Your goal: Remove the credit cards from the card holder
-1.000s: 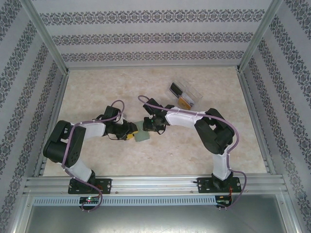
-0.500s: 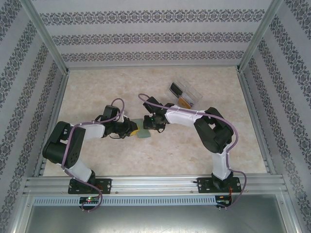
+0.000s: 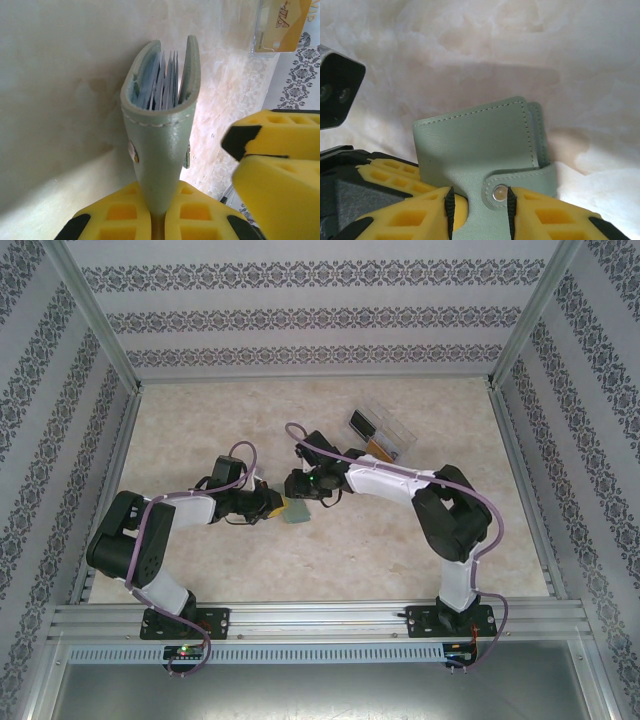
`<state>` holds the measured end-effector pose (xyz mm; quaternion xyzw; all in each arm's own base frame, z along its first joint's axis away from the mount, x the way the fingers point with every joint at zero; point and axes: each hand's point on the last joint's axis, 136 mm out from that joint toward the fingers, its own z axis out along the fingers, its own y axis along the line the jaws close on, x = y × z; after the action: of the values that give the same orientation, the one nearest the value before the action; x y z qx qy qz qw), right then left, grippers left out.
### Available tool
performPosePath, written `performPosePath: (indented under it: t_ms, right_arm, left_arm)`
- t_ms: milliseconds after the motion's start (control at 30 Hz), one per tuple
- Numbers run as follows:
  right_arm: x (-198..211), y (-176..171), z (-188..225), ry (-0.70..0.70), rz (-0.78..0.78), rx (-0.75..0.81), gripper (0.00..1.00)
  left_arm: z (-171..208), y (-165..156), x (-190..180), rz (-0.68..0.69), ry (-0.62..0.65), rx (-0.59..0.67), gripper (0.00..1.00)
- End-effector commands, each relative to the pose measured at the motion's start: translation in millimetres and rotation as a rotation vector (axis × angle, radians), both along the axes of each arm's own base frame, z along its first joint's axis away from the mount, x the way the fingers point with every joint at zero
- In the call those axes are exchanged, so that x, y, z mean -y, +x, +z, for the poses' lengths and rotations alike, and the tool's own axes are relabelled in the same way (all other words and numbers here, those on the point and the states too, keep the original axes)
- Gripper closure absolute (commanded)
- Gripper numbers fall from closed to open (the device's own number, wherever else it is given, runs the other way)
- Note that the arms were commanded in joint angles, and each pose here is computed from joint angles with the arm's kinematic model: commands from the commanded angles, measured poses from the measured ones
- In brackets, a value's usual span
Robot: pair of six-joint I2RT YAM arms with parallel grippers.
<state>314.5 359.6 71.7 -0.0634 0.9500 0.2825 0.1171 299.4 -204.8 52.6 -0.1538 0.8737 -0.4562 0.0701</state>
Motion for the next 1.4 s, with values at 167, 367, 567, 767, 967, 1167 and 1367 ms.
performPosePath:
  t_ms: [167, 367, 567, 767, 967, 1167, 1367]
  right_arm:
    - [-7, -2, -12, -0.021, 0.018, -0.048, 0.72]
    - [-4, -5, -20, -0.085, 0.030, -0.054, 0.69]
    - [4, -8, -26, -0.146, 0.032, -0.053, 0.68]
    - [13, -12, -30, -0.217, 0.031, -0.046, 0.70]
    - [25, -12, -31, -0.290, 0.012, -0.030, 0.76]
    - [29, -9, -33, -0.330, 0.001, -0.019, 0.88]
    - [39, -4, -30, -0.366, -0.033, 0.017, 0.99]
  left_arm:
    - [10, 3, 5, -0.034, -0.002, 0.053, 1.00]
    - [11, 4, 6, -0.038, -0.004, 0.057, 1.00]
    - [11, 4, 6, -0.043, -0.001, 0.064, 1.00]
    - [11, 5, 5, -0.038, 0.007, 0.061, 1.00]
    - [6, 5, 1, -0.023, 0.035, 0.046, 1.00]
    - [-3, 3, -3, -0.021, 0.068, 0.018, 1.00]
    - [-11, 0, -9, -0.007, 0.116, -0.007, 1.00]
